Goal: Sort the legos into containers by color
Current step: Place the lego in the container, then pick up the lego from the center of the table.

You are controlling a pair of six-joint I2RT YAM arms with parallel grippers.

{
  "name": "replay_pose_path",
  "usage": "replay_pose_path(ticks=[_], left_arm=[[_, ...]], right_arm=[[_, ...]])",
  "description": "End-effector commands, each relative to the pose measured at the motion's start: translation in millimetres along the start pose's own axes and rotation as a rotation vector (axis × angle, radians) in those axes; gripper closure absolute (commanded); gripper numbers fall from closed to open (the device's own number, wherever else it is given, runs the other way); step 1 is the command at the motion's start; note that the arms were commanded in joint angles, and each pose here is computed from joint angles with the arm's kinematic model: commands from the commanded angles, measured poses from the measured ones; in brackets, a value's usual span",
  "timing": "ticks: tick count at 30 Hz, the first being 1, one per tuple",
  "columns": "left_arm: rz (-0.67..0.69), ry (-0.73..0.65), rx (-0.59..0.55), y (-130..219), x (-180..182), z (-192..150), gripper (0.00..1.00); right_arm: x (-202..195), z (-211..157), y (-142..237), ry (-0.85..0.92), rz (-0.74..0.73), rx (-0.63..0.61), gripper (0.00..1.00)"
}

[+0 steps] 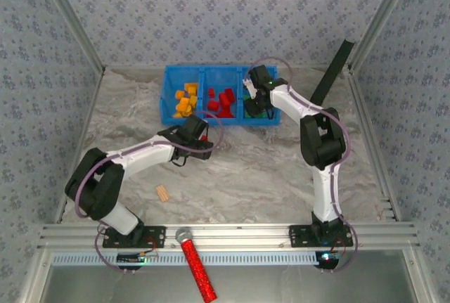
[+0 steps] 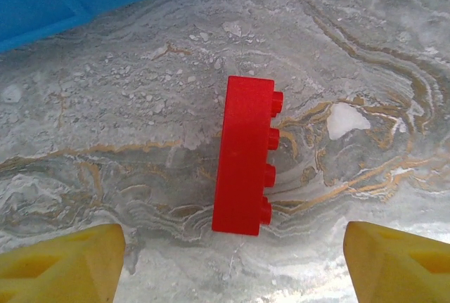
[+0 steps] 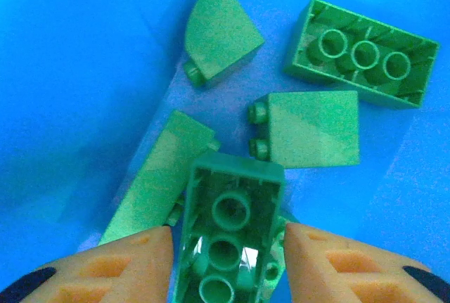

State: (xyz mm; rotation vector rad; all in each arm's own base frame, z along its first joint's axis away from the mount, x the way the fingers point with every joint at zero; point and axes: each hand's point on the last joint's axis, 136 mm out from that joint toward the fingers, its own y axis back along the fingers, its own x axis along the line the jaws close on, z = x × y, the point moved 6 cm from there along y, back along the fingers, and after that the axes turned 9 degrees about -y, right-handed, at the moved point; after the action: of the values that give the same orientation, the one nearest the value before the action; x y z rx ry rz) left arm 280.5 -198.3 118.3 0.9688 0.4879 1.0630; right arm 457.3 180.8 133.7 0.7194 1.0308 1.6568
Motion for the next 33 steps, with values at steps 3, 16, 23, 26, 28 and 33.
replay_pose_path(ticks=[3,16,23,26,28,33], left_arm=[[0.012,-0.009,-0.037,-7,-4,19,0.20],[0.025,-0.018,0.015,-40,-7,27,0.39],[0.004,0.048,0.076,-56,-4,22,0.58],[-0.022,0.057,0.092,-59,-8,21,0.69],[-0.026,0.063,0.097,-57,-8,22,0.76],[-0.047,0.080,0.040,-38,-8,45,0.84]], right_arm=[[-2,1,0,-0.008,0.017,-0.002,0.46],[1,15,55,-0.002,0.052,-0.111,0.44],[-4,15,82,-0.003,0.044,-0.153,0.43],[-9,12,83,-0.013,0.037,-0.147,0.43],[-10,9,86,-0.021,0.038,-0.146,0.43],[-14,-12,101,-0.051,0.051,-0.131,0.41]])
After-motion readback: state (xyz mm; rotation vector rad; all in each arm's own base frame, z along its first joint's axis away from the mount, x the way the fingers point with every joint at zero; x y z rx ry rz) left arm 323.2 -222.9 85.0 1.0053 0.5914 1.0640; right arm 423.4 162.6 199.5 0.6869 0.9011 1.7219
